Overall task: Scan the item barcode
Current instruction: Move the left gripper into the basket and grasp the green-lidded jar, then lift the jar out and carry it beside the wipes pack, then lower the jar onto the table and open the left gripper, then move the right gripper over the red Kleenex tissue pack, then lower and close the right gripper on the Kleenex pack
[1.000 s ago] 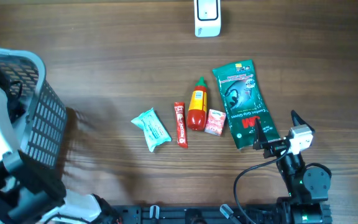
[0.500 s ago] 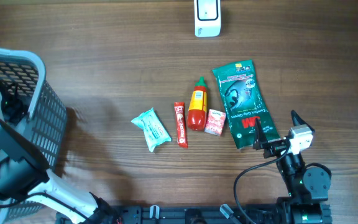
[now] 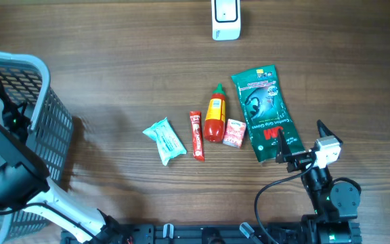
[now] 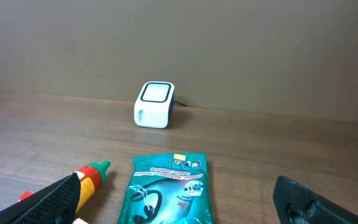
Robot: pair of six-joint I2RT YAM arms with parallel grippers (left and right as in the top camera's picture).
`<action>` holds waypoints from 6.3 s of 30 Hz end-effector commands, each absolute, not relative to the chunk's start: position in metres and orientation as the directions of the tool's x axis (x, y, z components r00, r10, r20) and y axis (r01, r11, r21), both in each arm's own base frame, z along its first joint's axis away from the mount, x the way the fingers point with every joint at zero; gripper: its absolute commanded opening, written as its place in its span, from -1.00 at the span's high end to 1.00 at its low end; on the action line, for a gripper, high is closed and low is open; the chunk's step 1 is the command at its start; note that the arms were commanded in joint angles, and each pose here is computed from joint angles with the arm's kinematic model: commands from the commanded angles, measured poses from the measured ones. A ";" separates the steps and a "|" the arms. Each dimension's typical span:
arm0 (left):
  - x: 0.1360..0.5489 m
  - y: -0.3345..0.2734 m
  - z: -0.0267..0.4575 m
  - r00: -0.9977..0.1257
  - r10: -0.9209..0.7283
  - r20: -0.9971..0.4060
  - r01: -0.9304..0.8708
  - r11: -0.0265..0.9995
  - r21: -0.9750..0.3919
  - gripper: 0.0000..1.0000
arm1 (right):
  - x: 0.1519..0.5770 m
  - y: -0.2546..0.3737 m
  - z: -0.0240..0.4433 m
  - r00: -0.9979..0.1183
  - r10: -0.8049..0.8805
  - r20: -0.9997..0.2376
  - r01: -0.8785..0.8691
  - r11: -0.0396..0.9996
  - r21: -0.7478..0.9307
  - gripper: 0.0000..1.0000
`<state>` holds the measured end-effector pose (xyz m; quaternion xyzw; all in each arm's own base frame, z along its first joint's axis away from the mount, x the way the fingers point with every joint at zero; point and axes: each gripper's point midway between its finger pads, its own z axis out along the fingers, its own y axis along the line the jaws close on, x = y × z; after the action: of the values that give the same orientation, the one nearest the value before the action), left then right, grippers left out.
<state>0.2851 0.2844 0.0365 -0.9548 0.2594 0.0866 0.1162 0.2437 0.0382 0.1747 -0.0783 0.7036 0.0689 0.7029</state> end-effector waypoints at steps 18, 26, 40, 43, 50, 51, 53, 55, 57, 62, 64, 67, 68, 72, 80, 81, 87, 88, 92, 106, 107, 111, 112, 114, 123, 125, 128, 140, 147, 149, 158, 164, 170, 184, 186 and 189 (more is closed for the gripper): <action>0.239 0.239 0.314 0.789 -0.614 -0.026 -0.429 -0.520 -0.738 -0.31 | 0.244 0.037 0.177 0.012 -0.023 -1.000 -0.195 0.980 -0.025 -0.99; 0.263 0.110 0.402 0.269 -0.962 0.044 -0.381 -0.149 -0.912 -0.30 | 0.244 0.037 0.177 0.012 -0.023 -1.000 -0.195 0.980 -0.025 -1.00; 0.334 -0.106 0.270 -0.653 -0.712 -0.258 -0.498 0.660 -0.563 -0.29 | 0.244 0.037 0.177 0.012 -0.023 -1.000 -0.195 0.980 -0.025 -0.99; 0.337 -0.137 0.212 -0.753 -0.625 -0.207 -0.515 0.755 -0.407 -0.31 | 0.244 0.037 0.177 0.012 -0.023 -1.000 -0.195 0.980 -0.025 -0.99; 0.329 -0.155 0.110 -0.855 -0.507 -0.104 -0.500 0.861 -0.090 -0.34 | 0.244 0.037 0.177 0.012 -0.023 -1.000 -0.195 0.981 -0.025 -1.00; 0.324 -0.151 0.097 -0.860 -0.504 -0.081 -0.503 0.864 -0.035 -0.35 | 0.244 0.037 0.177 0.012 -0.023 -1.000 -0.195 0.980 -0.025 -0.99; 0.318 -0.146 0.075 -0.864 -0.501 -0.039 -0.503 0.863 0.047 -0.35 | 0.244 0.037 0.177 0.012 -0.023 -1.000 -0.195 0.980 -0.025 -0.99; 0.316 -0.146 0.060 -0.866 -0.500 -0.015 -0.500 0.862 0.081 -0.38 | 0.244 0.037 0.177 0.012 -0.023 -1.000 -0.195 0.980 -0.025 -0.99; 0.314 -0.146 0.046 -0.867 -0.497 0.006 -0.494 0.862 0.112 -0.41 | 0.244 0.037 0.177 0.012 -0.023 -1.000 -0.195 0.980 -0.025 -0.99; 0.322 -0.157 0.023 -0.875 -0.484 0.005 -0.481 0.870 0.105 -0.54 | 0.244 0.037 0.177 0.012 -0.023 -1.000 -0.195 0.981 -0.025 -1.00; 0.324 -0.162 0.020 -0.879 -0.477 -0.007 -0.476 0.875 0.087 -0.71 | 0.244 0.037 0.177 0.013 -0.023 -1.000 -0.195 0.980 -0.025 -0.99; 0.327 -0.166 0.020 -0.884 -0.466 -0.022 -0.467 0.881 0.077 -0.95 | 0.244 0.037 0.177 0.013 -0.023 -1.000 -0.195 0.981 -0.025 -0.99; 0.328 -0.166 0.021 -0.885 -0.465 -0.033 -0.466 0.881 0.077 -1.00 | 0.244 0.037 0.177 0.012 -0.023 -1.000 -0.195 0.980 -0.025 -0.99; 0.329 -0.163 0.038 -0.881 -0.471 -0.046 -0.473 0.879 0.063 -1.00 | 0.244 0.037 0.177 0.012 -0.023 -1.000 -0.195 0.980 -0.025 -1.00; 0.342 -0.140 0.105 -0.843 -0.492 -0.217 -0.503 0.864 -0.010 -1.00 | 0.244 0.037 0.177 0.012 -0.023 -1.000 -0.195 0.980 -0.025 -1.00; 0.342 -0.135 0.115 -0.834 -0.495 -0.245 -0.508 0.861 -0.013 -1.00 | 0.244 0.037 0.177 0.012 -0.023 -1.000 -0.195 0.981 -0.025 -1.00; 0.324 -0.093 0.178 -0.773 -0.489 -0.404 -0.538 0.843 0.010 -1.00 | 0.244 0.037 0.177 0.012 -0.023 -1.000 -0.195 0.980 -0.025 -1.00; 0.310 -0.080 0.187 -0.775 -0.475 -0.416 -0.544 0.837 0.059 -1.00 | 0.244 0.037 0.177 0.012 -0.023 -1.000 -0.195 0.981 -0.025 -0.99; 0.256 -0.044 0.199 -0.839 -0.426 -0.339 -0.520 0.812 0.265 -1.00 | 0.244 0.037 0.177 0.012 -0.023 -1.000 -0.195 0.981 -0.025 -0.99; 0.182 -0.011 0.170 -0.875 -0.430 -0.221 -0.484 0.771 0.414 -1.00 | 0.244 0.037 0.177 0.012 -0.023 -1.000 -0.195 0.980 -0.025 -0.99; 0.182 -0.011 0.170 -0.875 -0.431 -0.220 -0.484 0.771 0.413 -1.00 | 0.244 0.037 0.177 0.012 -0.023 -1.000 -0.195 0.981 -0.025 -1.00; 0.182 -0.011 0.170 -0.876 -0.429 -0.219 -0.482 0.773 0.413 -1.00 | 0.244 0.037 0.177 0.000 0.039 -0.999 -0.196 0.980 0.038 -0.99; 0.182 -0.011 0.170 -0.876 -0.429 -0.219 -0.482 0.773 0.413 -1.00 | 0.243 0.038 0.177 -0.021 0.141 -0.990 -0.202 0.969 0.143 -0.99; 0.182 -0.011 0.170 -0.876 -0.429 -0.219 -0.482 0.773 0.413 -1.00 | 0.242 0.046 0.177 -0.130 0.525 -0.841 -0.215 0.813 0.541 -1.00; 0.182 -0.011 0.170 -0.876 -0.429 -0.219 -0.482 0.773 0.413 -1.00 | 0.235 0.079 0.160 -0.404 0.709 -0.579 -0.199 0.549 0.812 -1.00; 0.182 -0.011 0.170 -0.876 -0.429 -0.219 -0.482 0.773 0.413 -1.00 | 0.236 0.078 0.164 -0.405 0.696 -0.593 -0.191 0.569 0.800 -1.00; 0.182 -0.011 0.170 -0.876 -0.429 -0.219 -0.482 0.773 0.413 -1.00 | 0.239 0.079 0.189 -0.399 0.641 -0.655 -0.212 0.631 0.746 -0.99; 0.182 -0.011 0.170 -0.876 -0.429 -0.219 -0.482 0.773 0.413 -1.00 | 0.282 0.111 0.249 -0.771 0.327 -0.547 -0.167 0.725 0.668 -1.00; 0.182 -0.011 0.170 -0.876 -0.429 -0.219 -0.482 0.773 0.413 -1.00 | 0.301 0.120 0.174 -0.786 -0.095 -0.610 -0.454 0.760 0.466 -1.00; 0.182 -0.011 0.170 -0.876 -0.429 -0.219 -0.482 0.773 0.413 -1.00 | 0.312 0.126 0.151 -0.787 -0.150 -0.598 -0.494 0.733 0.467 -0.99; 0.182 -0.011 0.170 -0.876 -0.429 -0.219 -0.482 0.773 0.413 -1.00 | 0.345 0.153 0.041 -0.719 -0.461 -0.521 -0.629 0.750 0.204 -0.21; 0.182 -0.011 0.170 -0.876 -0.429 -0.219 -0.482 0.773 0.413 -1.00 | 0.353 0.145 0.029 -0.699 -0.508 -0.502 -0.636 0.763 0.113 -0.21; 0.182 -0.011 0.170 -0.876 -0.429 -0.219 -0.482 0.773 0.413 -1.00 | 0.326 0.159 0.017 -0.722 -0.521 -0.454 -0.665 0.704 0.250 -0.29; 0.182 -0.011 0.170 -0.876 -0.429 -0.219 -0.482 0.773 0.413 -1.00 | 0.296 0.155 -0.030 -0.765 -0.562 -0.315 -0.643 0.691 0.329 0.30; 0.182 -0.011 0.170 -0.876 -0.429 -0.219 -0.482 0.773 0.413 -1.00 | 0.296 0.155 -0.036 -0.784 -0.545 -0.296 -0.620 0.708 0.338 0.60; 0.182 -0.011 0.170 -0.876 -0.429 -0.219 -0.482 0.773 0.413 -1.00 | 0.327 0.154 -0.014 -0.852 -0.420 -0.314 -0.510 0.801 0.314 0.92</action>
<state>0.1826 -0.0140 0.1681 -0.2314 0.9434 0.2328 0.0465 0.3156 0.1696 0.0017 -0.3128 0.9062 0.2485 0.1387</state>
